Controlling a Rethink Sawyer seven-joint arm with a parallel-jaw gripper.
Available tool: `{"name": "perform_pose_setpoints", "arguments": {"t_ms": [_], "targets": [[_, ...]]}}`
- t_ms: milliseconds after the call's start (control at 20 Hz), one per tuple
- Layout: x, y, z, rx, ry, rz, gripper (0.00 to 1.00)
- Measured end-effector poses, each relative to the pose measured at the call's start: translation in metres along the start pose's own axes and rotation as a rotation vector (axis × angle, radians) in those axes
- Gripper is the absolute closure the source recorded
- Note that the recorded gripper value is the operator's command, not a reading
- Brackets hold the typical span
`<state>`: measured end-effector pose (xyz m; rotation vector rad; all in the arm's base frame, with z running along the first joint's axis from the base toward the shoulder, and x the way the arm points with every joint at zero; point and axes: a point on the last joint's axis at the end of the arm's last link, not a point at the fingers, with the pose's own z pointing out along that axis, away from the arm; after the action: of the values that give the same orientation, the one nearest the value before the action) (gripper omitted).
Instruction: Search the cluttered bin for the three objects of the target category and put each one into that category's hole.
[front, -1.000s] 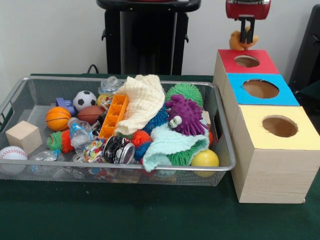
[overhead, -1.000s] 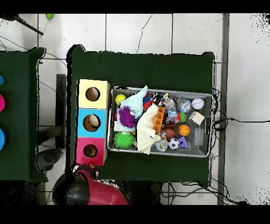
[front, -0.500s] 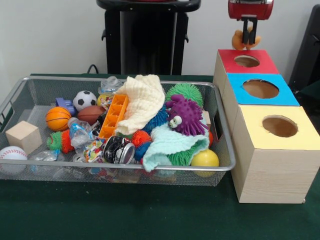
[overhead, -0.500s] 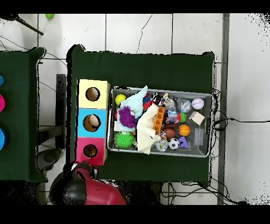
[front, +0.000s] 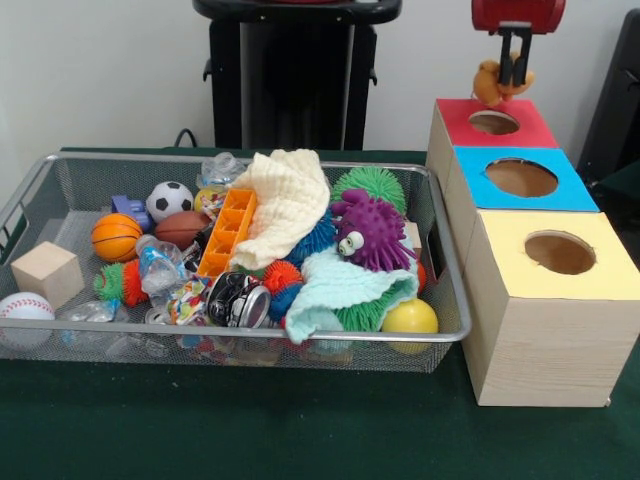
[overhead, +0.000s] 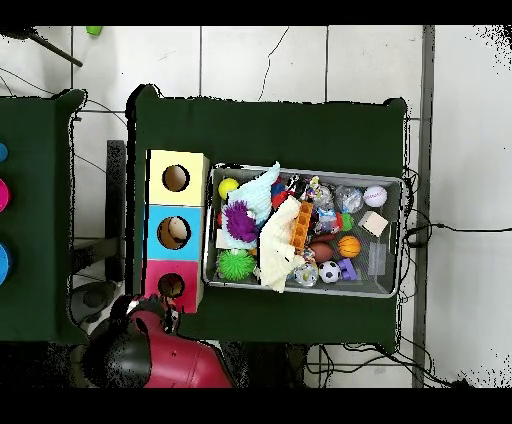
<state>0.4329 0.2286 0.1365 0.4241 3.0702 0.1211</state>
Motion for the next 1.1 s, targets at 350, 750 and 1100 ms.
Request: {"name": "perform_pose_setpoints", "arguments": {"t_ms": [350, 750, 1100], "targets": [[-0.022, 0.002, -0.016, -0.010, -0.013, 0.013, 1.00], [-0.040, -0.013, -0.016, -0.010, -0.024, 0.057, 1.00], [-0.062, -0.036, -0.002, 0.009, -0.084, 0.098, 1.00]]}}
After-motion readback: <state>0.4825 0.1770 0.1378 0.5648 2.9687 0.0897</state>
